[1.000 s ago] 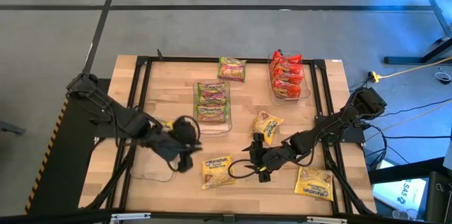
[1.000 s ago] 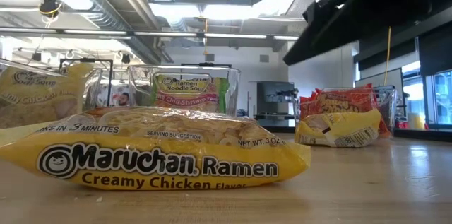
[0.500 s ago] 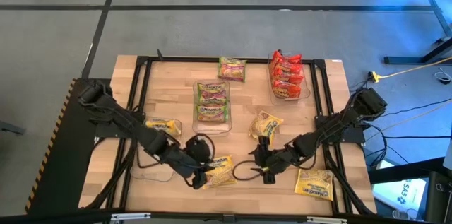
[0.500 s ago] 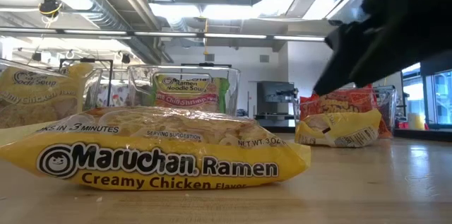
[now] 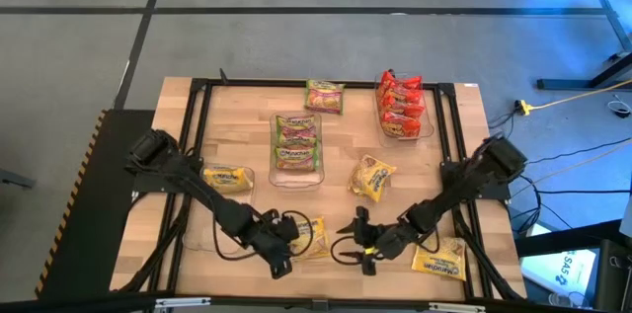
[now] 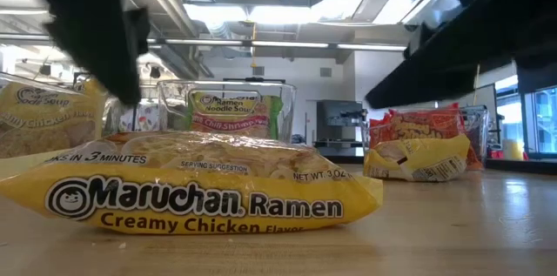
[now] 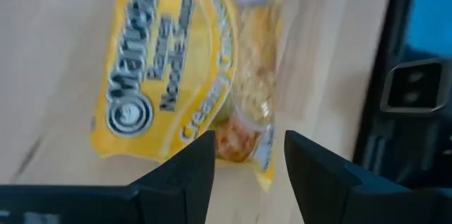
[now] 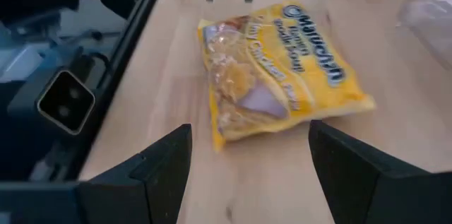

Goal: Sort Maruchan noodles
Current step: Put the left yellow noodle pack into the bottom left transparent bin

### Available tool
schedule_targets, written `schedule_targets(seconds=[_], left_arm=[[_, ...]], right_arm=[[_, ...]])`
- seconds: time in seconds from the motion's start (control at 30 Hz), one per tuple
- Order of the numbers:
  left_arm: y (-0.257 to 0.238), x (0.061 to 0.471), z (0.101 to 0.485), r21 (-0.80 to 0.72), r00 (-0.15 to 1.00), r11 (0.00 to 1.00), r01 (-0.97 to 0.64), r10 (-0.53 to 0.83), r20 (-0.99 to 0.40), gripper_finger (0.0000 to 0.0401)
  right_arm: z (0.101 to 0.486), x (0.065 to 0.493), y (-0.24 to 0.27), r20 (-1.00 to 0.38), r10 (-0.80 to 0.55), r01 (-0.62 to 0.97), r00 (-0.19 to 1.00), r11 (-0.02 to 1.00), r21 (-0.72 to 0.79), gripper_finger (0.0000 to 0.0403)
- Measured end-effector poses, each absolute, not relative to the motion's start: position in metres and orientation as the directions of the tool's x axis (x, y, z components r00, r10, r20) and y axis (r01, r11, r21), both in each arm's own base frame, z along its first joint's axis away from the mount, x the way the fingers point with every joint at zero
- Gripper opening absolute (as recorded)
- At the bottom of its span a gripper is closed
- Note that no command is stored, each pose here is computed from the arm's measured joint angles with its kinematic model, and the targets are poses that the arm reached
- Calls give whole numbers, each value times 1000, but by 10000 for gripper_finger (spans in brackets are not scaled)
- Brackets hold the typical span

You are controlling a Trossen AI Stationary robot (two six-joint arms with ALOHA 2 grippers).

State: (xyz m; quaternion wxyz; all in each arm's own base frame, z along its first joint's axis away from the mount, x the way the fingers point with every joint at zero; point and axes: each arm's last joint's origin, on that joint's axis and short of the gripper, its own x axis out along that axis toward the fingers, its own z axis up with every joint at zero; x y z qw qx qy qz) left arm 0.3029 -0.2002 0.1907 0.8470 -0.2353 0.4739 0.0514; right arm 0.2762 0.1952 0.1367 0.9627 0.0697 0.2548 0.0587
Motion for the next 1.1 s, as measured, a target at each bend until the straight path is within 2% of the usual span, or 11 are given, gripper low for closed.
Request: schedule_targets(seconds=[0.2,0.47,0.67,0.87,1.1], left_arm=[[-209,307,164,-312,501,898,-309,-125,-856,162],[-219,319,146,-372,555,884,-283,-165,-815,162],[-226,330,151,-453,649,870,-197,-231,-725,162],[-216,327,175,-535,617,813,-229,-304,-726,162],[-188,307,205,-441,593,785,-435,-118,-796,162]], right_arm=[[117,292,206,-478,148,-72,866,982,173,253],[105,305,215,-500,106,-43,859,990,135,253],[108,298,210,-584,58,-13,810,997,81,253],[124,281,201,-696,34,53,717,993,104,253],[134,282,211,-634,97,39,767,980,197,253]])
